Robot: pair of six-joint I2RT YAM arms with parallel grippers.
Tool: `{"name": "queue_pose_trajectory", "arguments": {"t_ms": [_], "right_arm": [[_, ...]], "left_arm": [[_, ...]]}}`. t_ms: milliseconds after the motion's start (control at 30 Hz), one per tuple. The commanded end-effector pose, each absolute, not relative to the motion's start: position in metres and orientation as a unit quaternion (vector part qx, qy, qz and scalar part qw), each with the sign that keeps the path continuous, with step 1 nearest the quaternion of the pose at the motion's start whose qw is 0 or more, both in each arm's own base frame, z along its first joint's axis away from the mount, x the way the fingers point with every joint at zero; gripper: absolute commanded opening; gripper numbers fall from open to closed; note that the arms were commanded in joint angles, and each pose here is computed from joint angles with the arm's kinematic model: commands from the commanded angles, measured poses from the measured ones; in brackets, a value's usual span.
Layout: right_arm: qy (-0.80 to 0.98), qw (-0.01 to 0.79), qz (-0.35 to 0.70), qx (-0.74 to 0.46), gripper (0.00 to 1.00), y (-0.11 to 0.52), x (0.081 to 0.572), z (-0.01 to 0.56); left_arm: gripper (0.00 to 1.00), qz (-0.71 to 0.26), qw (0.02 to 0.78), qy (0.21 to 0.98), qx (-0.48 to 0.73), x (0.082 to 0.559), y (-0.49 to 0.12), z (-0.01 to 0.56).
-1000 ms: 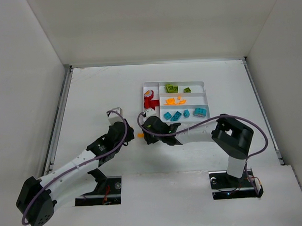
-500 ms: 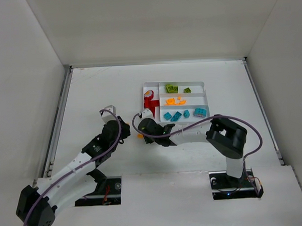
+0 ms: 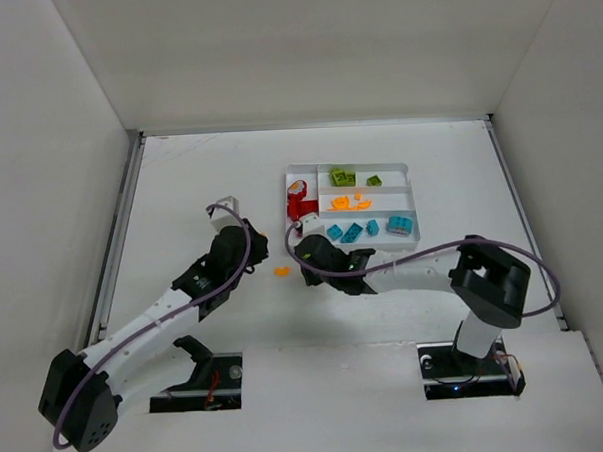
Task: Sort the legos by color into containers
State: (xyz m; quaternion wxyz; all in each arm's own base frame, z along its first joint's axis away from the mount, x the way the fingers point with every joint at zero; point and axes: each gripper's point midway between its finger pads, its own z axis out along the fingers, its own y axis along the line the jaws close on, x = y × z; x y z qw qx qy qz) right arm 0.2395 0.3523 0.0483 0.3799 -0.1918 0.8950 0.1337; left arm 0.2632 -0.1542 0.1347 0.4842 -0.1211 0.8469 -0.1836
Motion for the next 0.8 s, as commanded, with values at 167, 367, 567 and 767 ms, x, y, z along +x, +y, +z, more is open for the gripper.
{"name": "queue_pose_trajectory", "arguments": {"t_ms": [167,367,567,767], "right_arm": [[0.87,0.463,0.148,-0.089,0.29,0.29,0.302,0.121],[0.862,0.483,0.148,-0.043,0.29,0.256,0.316,0.122],[0.857,0.488,0.166,-0.008,0.28,0.233,0.321,0.121],[0.855,0.492,0.164,0.025,0.28,0.214,0.326,0.118]], "left_arm": [[0.14,-0.261,0.516,0.811,-0.088,0.311,-0.229,0.182],[0.15,-0.268,0.522,0.808,-0.057,0.348,-0.281,0.184],[0.15,-0.246,0.512,0.822,-0.038,0.388,-0.317,0.162],[0.17,-0.236,0.503,0.831,-0.025,0.417,-0.348,0.143]]}}
